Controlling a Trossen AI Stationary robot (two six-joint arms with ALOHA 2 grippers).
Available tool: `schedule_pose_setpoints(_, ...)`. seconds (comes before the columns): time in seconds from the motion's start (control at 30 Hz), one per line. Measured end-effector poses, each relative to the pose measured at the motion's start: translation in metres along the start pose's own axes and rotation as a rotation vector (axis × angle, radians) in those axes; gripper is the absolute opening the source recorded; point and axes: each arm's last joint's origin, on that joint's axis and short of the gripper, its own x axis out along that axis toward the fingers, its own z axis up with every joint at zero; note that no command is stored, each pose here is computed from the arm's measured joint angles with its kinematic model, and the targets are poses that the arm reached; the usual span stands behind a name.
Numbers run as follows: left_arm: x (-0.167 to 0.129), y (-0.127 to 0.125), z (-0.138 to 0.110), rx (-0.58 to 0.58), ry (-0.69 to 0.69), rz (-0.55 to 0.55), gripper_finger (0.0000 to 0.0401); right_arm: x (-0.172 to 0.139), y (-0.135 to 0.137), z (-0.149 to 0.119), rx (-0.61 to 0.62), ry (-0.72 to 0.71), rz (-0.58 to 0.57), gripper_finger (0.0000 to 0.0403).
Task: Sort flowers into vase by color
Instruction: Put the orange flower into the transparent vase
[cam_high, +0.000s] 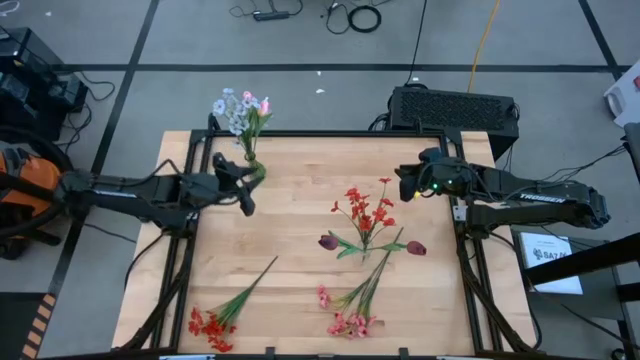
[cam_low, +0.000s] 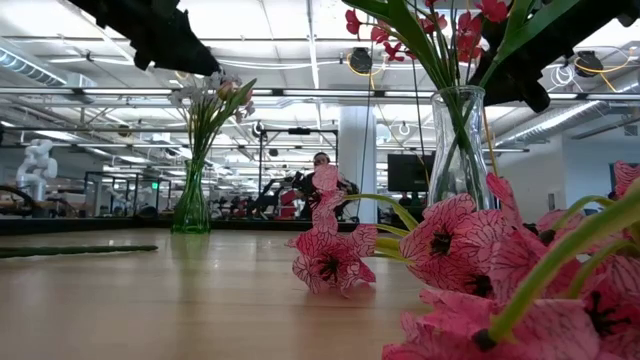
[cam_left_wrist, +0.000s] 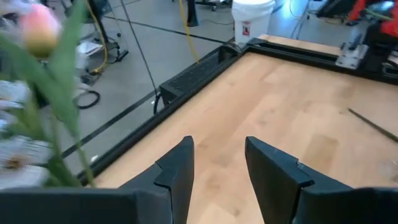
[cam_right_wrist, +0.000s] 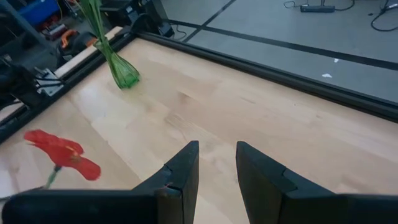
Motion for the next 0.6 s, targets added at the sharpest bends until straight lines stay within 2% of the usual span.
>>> schedule_pose_setpoints(0.23,0.001,-0.033,-0.014,-0.063,0.065,-0.094,0.0150,0.000,-0.001,-0.002,-0.013,0.015,-0.009,0.0098)
schedule_pose_setpoints(0.47,0.001,-0.066,-0.028,-0.137,0.126,-0.127,0.0150,0.000,-0.001,-0.002,-0.035,0.019,-0.007,0.0098)
schedule_pose_setpoints(0.6,0.001,-0.086,-0.024,-0.103,0.149,-0.145,0.0150,0.000,-0.001,-0.002,-0.054,0.020,-0.008,0.0098)
